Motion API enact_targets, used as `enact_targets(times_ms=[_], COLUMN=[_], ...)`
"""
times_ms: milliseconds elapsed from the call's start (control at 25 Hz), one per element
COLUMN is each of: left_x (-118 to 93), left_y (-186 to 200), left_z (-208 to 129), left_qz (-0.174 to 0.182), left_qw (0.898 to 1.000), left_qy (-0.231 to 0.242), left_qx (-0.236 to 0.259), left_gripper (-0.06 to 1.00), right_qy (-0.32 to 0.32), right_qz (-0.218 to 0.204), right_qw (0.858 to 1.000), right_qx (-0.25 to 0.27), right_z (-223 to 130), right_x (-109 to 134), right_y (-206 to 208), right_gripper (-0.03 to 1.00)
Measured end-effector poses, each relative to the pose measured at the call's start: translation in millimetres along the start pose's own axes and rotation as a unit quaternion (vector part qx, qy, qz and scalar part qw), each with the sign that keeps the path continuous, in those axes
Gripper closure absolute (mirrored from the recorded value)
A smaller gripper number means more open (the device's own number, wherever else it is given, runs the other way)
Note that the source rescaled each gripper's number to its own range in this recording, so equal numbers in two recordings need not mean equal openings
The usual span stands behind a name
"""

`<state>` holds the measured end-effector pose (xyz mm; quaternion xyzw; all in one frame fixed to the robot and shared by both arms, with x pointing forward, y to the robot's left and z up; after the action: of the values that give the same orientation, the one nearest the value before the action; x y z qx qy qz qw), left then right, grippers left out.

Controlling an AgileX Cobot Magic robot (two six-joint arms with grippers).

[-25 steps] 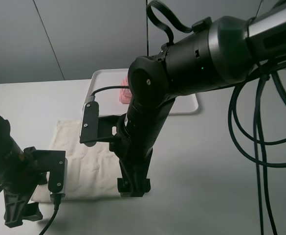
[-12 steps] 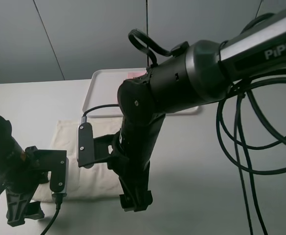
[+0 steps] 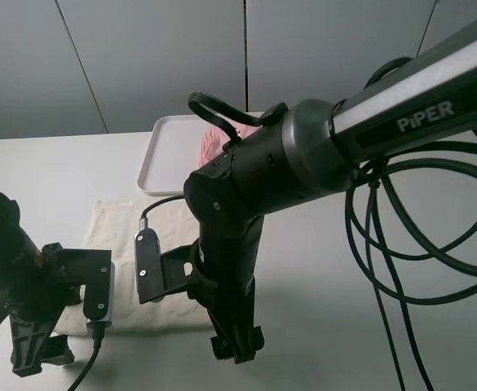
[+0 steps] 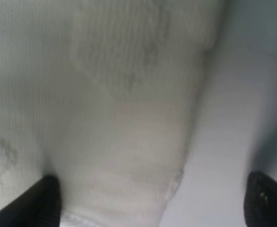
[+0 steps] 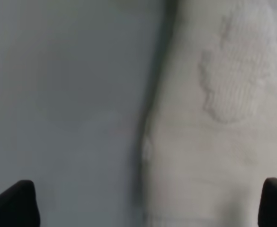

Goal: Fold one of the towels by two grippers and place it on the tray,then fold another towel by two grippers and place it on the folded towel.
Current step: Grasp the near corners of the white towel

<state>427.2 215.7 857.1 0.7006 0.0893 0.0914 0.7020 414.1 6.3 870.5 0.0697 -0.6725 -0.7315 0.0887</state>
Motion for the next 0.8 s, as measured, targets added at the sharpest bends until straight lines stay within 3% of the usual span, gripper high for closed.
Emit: enact_targets(times_ms=[480, 800], left_x=[0, 0], left_y=[0, 0], left_z=[0, 0], left_qz=[0.000, 0.000], left_qw=[1.000, 1.000], left_qy=[0.001, 0.001], left_qx=[0.000, 0.000], left_gripper=[-0.06, -0.06], right_qy=[-0.016, -0.036], right_qz=[0.028, 0.024], right_qw=[0.999, 0.998], right_qx=[0.030, 0.035], right_z=[-5, -5], right_x=[3, 2], right_y=[-17, -18], right_gripper=[-0.03, -0.01])
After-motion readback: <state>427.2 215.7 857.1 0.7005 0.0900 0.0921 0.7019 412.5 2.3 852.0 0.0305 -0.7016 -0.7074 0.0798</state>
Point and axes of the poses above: a point on each arm's last joint axis where the gripper is mounted, y pointing back along that axis away from the gripper, x along the wrist's bending axis when the last joint is at zero, z = x × y, the point moved 1 cm from there along -y, pointing out along that axis toward the gripper
